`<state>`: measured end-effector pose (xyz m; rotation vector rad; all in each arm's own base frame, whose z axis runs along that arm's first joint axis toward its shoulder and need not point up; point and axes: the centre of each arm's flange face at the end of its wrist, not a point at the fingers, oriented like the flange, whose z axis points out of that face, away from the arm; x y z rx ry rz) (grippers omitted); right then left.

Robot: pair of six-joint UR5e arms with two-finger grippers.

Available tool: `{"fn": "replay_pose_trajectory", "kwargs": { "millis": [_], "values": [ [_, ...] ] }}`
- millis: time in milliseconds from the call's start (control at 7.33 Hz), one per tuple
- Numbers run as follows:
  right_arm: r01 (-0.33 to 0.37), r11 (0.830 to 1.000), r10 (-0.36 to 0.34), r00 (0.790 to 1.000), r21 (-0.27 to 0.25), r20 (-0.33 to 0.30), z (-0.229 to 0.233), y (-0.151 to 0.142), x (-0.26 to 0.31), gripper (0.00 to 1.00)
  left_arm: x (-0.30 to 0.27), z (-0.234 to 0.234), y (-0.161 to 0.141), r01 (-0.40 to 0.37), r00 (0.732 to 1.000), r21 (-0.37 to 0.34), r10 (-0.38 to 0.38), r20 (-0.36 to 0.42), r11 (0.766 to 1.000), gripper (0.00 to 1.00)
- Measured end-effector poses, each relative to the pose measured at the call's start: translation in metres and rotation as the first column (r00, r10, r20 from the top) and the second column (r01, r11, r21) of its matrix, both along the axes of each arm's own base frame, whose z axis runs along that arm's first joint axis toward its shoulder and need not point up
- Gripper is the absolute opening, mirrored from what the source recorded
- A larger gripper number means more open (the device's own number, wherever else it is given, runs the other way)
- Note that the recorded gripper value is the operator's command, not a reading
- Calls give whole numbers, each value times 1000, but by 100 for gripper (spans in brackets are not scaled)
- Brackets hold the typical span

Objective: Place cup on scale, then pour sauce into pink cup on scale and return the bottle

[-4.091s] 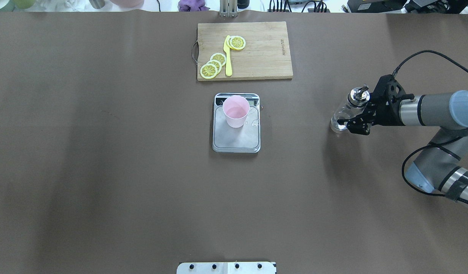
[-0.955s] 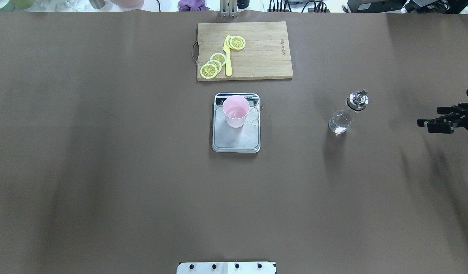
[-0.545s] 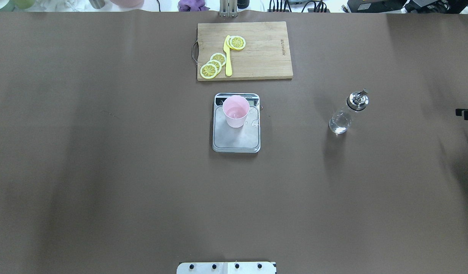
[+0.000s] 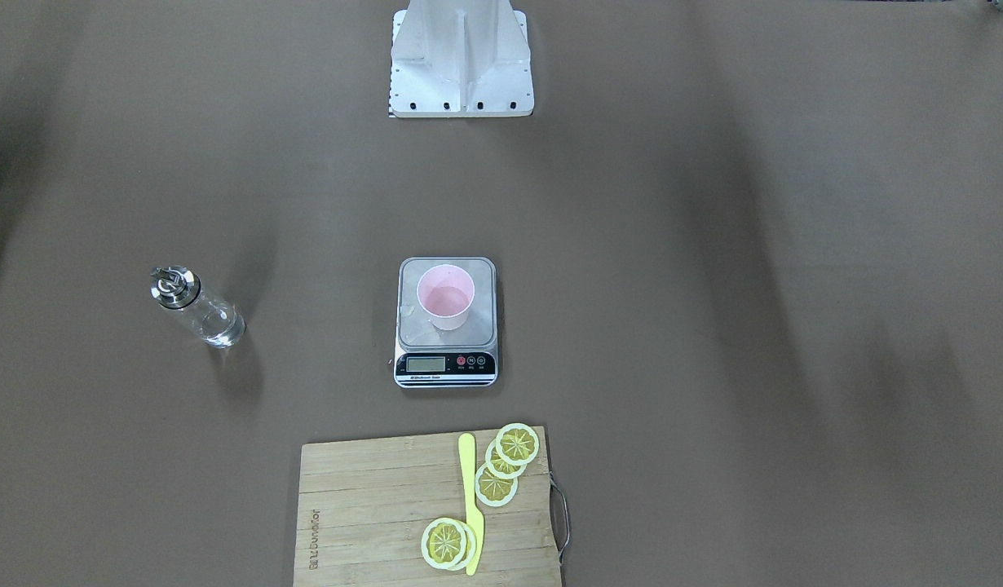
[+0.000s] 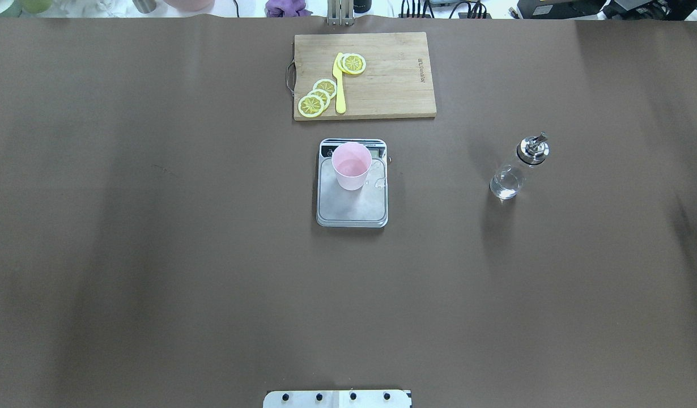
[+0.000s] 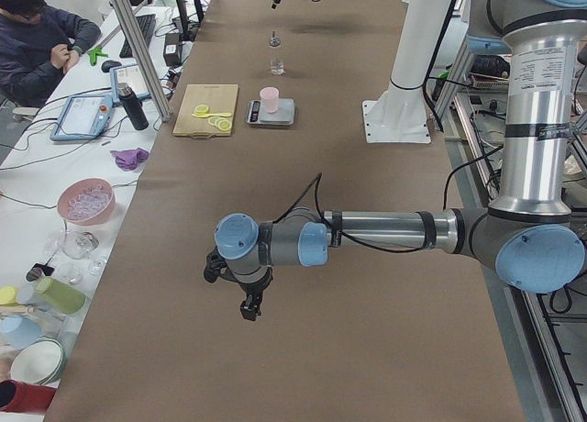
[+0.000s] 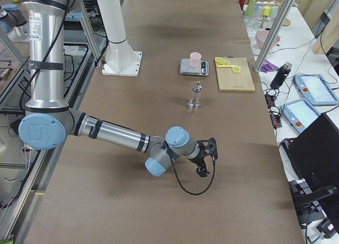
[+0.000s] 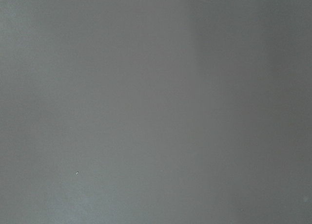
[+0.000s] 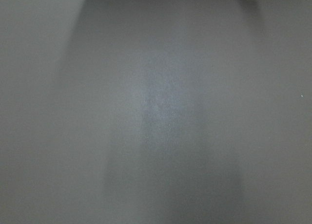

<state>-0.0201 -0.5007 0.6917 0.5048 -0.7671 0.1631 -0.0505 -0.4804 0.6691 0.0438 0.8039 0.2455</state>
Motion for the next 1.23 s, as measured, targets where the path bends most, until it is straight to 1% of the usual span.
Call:
{"fn": "replay_pose_trajectory", "kwargs": {
  "millis": [136, 409, 545, 682, 818, 955, 1091, 1227],
  "values": [
    [16, 1000, -16, 1000, -18, 4, -14, -14, 4, 100, 0, 0, 0, 0, 1000, -1, 0, 1, 1000, 99],
    [87, 994, -88, 996, -63, -12, -49, -36, 14, 100, 0, 4, 1, 0, 1000, -8, 0, 2, 1000, 99],
    [117, 988, -121, 992, -97, -33, -67, -43, 20, 100, 0, 8, 4, 1, 1000, -17, -1, 2, 1000, 99],
    [150, 976, -160, 986, -157, -54, -82, -45, 24, 100, -1, 13, 9, 1, 1000, -27, -1, 2, 1000, 99],
    [178, 959, -197, 978, -221, -70, -92, -44, 31, 100, -1, 15, 12, 2, 1000, -33, -2, 2, 999, 99],
    [202, 938, -232, 970, -283, -78, -95, -40, 41, 100, 0, 16, 13, 2, 1000, -37, -2, 2, 999, 99],
    [224, 908, -266, 961, -355, -74, -89, -33, 47, 100, 0, 15, 11, 4, 1000, -42, -4, 4, 999, 99],
    [235, 873, -287, 956, -428, -62, -76, -24, 50, 100, 0, 12, 7, 6, 1000, -43, -6, 7, 999, 99]
  ]
}}
